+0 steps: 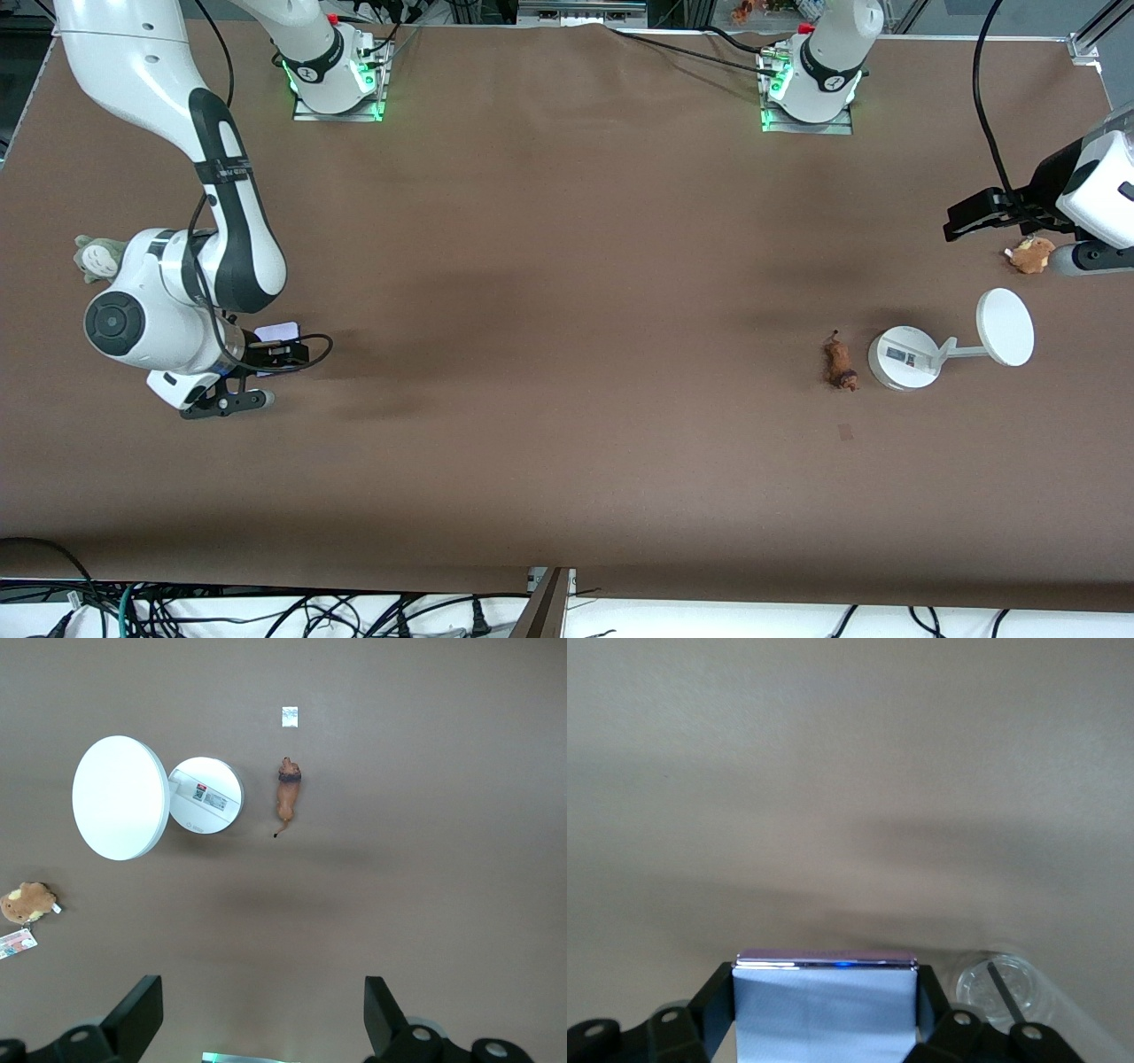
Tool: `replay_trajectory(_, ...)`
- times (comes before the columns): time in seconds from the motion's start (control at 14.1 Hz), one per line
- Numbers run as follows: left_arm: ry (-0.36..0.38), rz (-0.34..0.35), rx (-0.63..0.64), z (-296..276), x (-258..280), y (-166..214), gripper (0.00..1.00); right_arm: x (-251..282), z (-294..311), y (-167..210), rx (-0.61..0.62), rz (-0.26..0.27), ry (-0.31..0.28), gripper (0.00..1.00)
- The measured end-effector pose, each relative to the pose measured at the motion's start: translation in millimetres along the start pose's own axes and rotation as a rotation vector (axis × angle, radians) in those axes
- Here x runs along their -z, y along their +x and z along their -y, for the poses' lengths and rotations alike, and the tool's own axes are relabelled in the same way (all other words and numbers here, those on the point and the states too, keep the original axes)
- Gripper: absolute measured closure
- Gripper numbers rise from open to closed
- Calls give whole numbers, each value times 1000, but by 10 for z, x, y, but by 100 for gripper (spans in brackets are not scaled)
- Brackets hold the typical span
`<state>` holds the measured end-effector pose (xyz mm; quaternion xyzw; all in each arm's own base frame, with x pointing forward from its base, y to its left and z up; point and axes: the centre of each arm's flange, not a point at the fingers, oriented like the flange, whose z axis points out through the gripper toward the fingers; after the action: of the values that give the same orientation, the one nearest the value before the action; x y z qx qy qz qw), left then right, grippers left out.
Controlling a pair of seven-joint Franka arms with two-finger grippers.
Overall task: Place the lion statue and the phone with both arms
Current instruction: 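Carry the phone with the right gripper toward the clear cup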
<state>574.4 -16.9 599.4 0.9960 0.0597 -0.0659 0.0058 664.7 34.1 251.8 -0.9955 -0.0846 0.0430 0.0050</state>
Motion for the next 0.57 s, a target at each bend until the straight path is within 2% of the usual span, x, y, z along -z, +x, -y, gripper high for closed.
replay_trajectory(0.28, 0, 0, 0, 0, -2, 1, 0, -317, -29, -22, -9, -1, -9, 16)
replay_trajectory(0.57, 0, -1, 0, -1, -6, 12, 0, -558, -20, -15, -42, 0, 18, 16)
